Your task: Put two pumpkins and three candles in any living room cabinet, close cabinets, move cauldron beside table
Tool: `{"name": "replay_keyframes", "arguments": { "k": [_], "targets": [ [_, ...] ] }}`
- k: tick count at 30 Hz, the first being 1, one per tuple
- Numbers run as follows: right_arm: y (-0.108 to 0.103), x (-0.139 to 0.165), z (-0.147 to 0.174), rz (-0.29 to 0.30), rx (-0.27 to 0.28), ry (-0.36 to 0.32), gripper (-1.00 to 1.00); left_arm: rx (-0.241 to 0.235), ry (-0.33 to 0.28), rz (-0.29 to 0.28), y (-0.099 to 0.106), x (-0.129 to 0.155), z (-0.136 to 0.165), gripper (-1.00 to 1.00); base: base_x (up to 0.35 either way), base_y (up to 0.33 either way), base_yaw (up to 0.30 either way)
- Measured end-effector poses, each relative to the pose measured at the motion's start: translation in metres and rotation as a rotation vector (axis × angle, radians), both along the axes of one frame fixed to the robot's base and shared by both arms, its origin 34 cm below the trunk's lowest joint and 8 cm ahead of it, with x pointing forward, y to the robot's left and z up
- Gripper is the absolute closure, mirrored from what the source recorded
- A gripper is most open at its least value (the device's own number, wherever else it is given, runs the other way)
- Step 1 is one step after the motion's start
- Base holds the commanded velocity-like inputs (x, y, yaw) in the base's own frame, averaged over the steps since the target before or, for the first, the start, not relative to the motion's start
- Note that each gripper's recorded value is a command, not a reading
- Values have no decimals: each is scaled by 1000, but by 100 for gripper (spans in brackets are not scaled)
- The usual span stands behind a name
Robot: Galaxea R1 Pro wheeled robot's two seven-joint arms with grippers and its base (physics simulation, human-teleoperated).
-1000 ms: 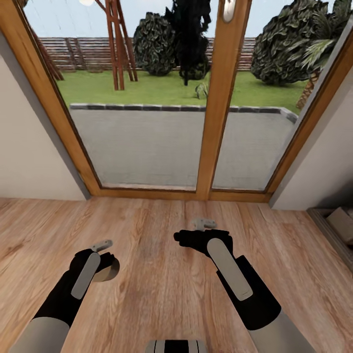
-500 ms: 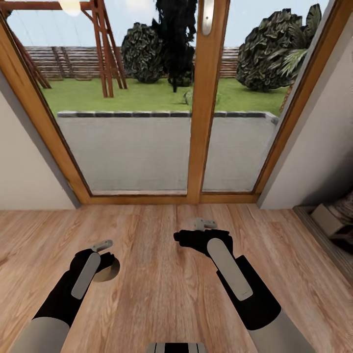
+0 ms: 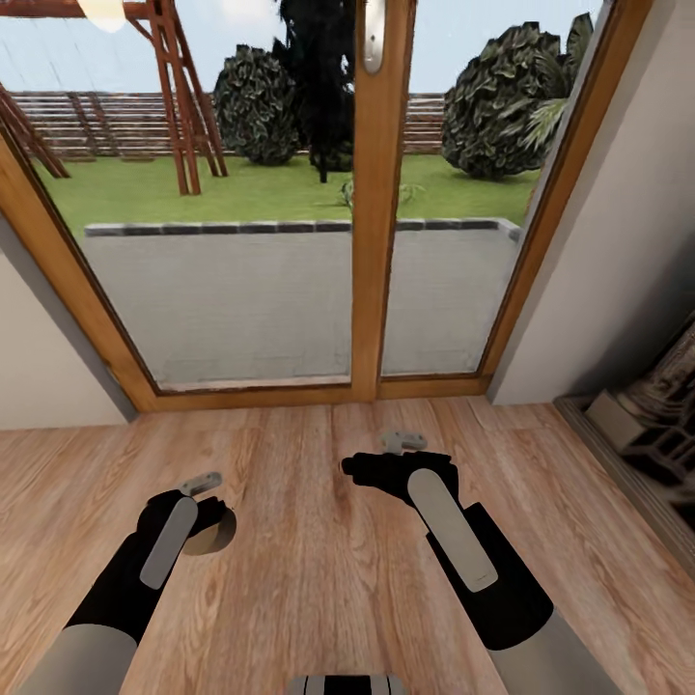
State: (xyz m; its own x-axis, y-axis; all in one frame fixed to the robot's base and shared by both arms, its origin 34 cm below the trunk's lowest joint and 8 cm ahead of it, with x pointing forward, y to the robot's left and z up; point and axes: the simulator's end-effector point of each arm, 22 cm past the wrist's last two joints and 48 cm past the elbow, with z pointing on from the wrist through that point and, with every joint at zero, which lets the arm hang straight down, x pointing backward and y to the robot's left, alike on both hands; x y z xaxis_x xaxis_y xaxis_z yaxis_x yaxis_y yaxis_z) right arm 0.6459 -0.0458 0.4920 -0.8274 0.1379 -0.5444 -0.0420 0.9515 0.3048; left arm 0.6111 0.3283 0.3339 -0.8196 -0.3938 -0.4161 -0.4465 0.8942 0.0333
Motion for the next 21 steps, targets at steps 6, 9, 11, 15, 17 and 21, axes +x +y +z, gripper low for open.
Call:
{"name": "replay_keyframes", "arguments": {
  "k": [6, 9, 11, 15, 17, 21],
  "targets": [
    [-1, 0, 9, 0, 0, -16, -100, 0, -15, 0, 0, 2, 9, 100, 0, 0, -139],
    [0, 0, 14, 0, 0, -23, -100, 0, -21, -1, 0, 3, 13, 100, 0, 0, -139],
    [0, 0, 17, 0, 0, -29, -100, 0, -26, -1, 0, 4, 16, 100, 0, 0, -139],
    [-1, 0, 24, 0, 0, -39, -100, 0, -36, -1, 0, 5, 21, 100, 0, 0, -139],
    [-1, 0, 27, 0, 0, -44, -100, 0, -40, -1, 0, 6, 24, 100, 0, 0, -139],
    [-1, 0, 26, 0, 0, -42, -100, 0, -38, -1, 0, 5, 23, 100, 0, 0, -139]
  ]
}}
